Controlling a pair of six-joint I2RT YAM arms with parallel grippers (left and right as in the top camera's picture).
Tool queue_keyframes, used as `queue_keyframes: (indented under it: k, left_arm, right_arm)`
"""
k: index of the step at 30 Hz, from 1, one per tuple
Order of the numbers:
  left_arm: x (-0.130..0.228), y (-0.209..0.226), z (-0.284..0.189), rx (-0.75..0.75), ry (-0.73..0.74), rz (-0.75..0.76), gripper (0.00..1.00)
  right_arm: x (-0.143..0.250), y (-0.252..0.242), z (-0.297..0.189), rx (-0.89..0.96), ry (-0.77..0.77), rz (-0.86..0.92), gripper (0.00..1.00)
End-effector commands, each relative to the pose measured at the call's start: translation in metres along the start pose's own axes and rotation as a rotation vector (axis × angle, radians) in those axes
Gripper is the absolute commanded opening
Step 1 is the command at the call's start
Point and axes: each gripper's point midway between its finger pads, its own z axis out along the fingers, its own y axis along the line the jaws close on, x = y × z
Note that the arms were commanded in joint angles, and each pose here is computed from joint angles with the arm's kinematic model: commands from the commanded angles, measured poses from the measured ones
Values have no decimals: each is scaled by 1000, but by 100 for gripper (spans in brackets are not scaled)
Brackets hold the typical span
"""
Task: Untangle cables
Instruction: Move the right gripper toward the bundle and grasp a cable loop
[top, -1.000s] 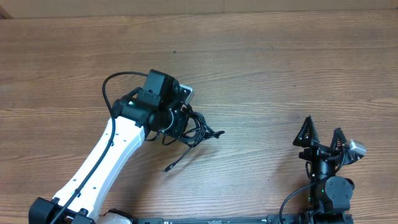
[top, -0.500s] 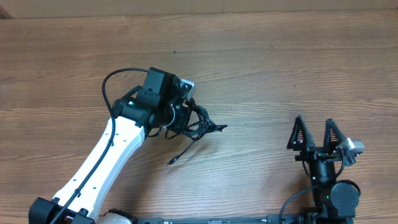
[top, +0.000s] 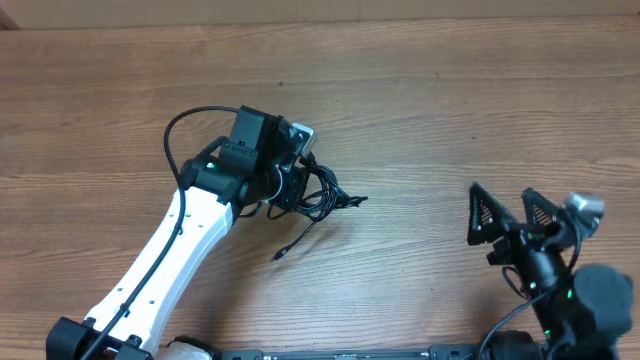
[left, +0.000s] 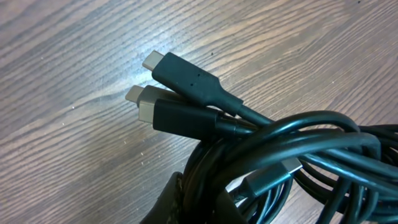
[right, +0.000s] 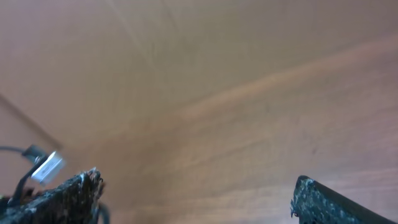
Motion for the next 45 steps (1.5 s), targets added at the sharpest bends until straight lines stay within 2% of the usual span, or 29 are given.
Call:
queue_keyframes:
  k: [1,4,8,13,17,20,27,33,37,45]
  left_arm:
    - [-13,-10,-14,26,-50,7,4]
    - [-9,-10,-14,26,-34,2,4]
    - [1,-10,-14,27,7,-10,4]
    - [13,-18,-15,69,52,26,4]
    - [17,-26,-16,119,66,51,4]
    - [18,-26,-16,119,70,49,4]
    - [17,-37,-17,183,68,28,4]
    - [17,-37,-17,177,77,-80,4]
    - [15,-37,-17,176,72,-131,4]
    - [19,-38,-18,178,91,-145,4]
  right_arm:
    - [-7,21,6,-69,97,8,100]
    - [-1,32,15,-112,220,24,100]
    - [11,59,25,-264,375,39,100]
    - [21,70,39,-341,478,143,100]
    - [28,90,41,-497,555,175,100]
    - [33,106,35,-654,592,114,100]
    - [56,124,33,-797,637,-38,82]
    - [81,121,52,-701,695,-90,69]
    - [97,121,60,-652,725,-130,69]
    - [133,127,71,-582,800,-222,60]
